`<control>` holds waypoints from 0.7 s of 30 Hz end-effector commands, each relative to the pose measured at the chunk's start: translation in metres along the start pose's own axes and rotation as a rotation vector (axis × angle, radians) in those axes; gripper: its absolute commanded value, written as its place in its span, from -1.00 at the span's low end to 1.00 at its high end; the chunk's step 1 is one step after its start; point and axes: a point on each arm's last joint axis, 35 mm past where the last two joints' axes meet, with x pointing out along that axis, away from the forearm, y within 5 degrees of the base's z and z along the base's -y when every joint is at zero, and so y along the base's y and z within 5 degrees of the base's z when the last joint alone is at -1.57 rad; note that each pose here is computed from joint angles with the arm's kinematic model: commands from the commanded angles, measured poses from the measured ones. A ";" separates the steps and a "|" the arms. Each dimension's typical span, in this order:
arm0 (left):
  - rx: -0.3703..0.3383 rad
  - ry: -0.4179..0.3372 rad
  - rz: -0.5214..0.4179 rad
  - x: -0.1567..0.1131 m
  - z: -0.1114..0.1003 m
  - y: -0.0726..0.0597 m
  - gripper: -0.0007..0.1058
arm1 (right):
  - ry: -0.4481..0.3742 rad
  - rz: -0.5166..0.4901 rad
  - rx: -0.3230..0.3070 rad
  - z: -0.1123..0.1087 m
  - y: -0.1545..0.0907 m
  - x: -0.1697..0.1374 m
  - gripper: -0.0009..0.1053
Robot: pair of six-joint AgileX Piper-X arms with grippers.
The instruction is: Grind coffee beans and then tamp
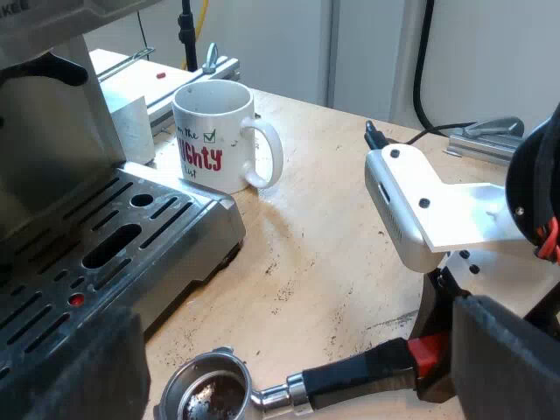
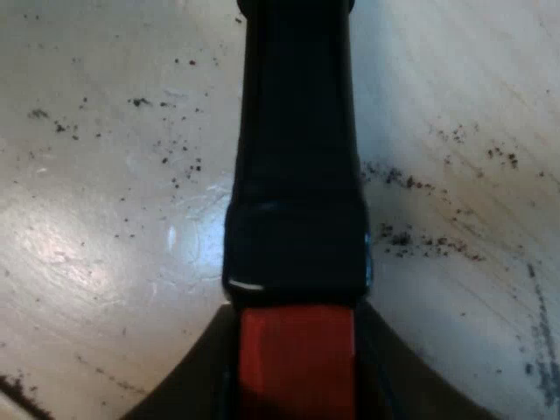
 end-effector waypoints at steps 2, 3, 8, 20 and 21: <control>-0.004 -0.008 0.000 -0.001 0.001 -0.001 0.38 | 0.018 0.057 0.005 0.003 0.001 -0.003 0.38; -0.004 -0.008 0.000 -0.001 0.001 -0.001 0.38 | 0.028 0.061 0.002 0.003 0.001 -0.003 0.48; -0.004 -0.008 0.000 -0.001 0.001 -0.001 0.38 | 0.132 0.019 -0.027 0.002 -0.003 -0.014 0.53; -0.004 -0.008 0.000 -0.001 0.001 -0.001 0.38 | 0.027 0.024 -0.012 0.030 -0.016 -0.080 0.53; -0.004 -0.008 0.000 -0.001 0.001 -0.001 0.38 | -0.021 0.026 0.002 0.033 -0.018 -0.090 0.53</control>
